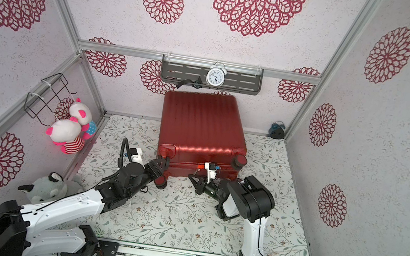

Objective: Open the suitcase zippers
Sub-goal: Unzip the zipper on the suitcase, then adjust the suitcase at the center of the board, then unzip the zipper on the suitcase, then adjust the suitcase at the center of the board.

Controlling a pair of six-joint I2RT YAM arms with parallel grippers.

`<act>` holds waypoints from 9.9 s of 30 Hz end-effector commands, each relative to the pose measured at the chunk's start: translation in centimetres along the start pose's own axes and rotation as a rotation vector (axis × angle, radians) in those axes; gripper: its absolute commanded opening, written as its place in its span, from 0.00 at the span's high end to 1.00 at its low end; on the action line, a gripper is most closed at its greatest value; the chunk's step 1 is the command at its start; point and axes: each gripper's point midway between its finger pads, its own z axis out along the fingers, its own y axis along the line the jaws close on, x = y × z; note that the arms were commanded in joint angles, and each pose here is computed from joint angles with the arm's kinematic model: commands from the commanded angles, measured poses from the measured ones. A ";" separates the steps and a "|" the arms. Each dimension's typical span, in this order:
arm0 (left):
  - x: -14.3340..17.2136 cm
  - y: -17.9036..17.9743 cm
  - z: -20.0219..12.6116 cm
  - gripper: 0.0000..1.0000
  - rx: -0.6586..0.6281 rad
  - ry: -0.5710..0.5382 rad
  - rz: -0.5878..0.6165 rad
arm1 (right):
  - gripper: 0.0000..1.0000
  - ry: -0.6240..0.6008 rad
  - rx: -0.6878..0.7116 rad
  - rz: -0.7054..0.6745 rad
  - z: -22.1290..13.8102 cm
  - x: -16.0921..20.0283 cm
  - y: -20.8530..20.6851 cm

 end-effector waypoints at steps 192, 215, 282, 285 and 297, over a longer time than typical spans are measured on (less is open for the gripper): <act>6.0 -1.7 -3.6 0.12 0.159 0.431 0.378 | 0.80 0.346 -0.182 0.095 1.2 17.5 15.6; 3.0 4.0 -6.7 0.15 0.005 0.281 0.281 | 0.32 0.501 -0.023 -0.132 -2.2 12.8 16.7; 0.9 -1.8 -5.0 0.07 0.055 0.313 0.350 | 0.12 0.075 0.559 0.235 -16.0 -15.6 -3.1; 0.3 -1.7 -5.0 0.07 0.053 0.307 0.338 | 0.13 0.105 0.535 0.217 -15.4 -13.8 -1.6; -1.9 -0.6 -5.7 0.06 0.037 0.268 0.304 | 0.05 0.066 0.871 0.096 -21.0 -9.4 -0.2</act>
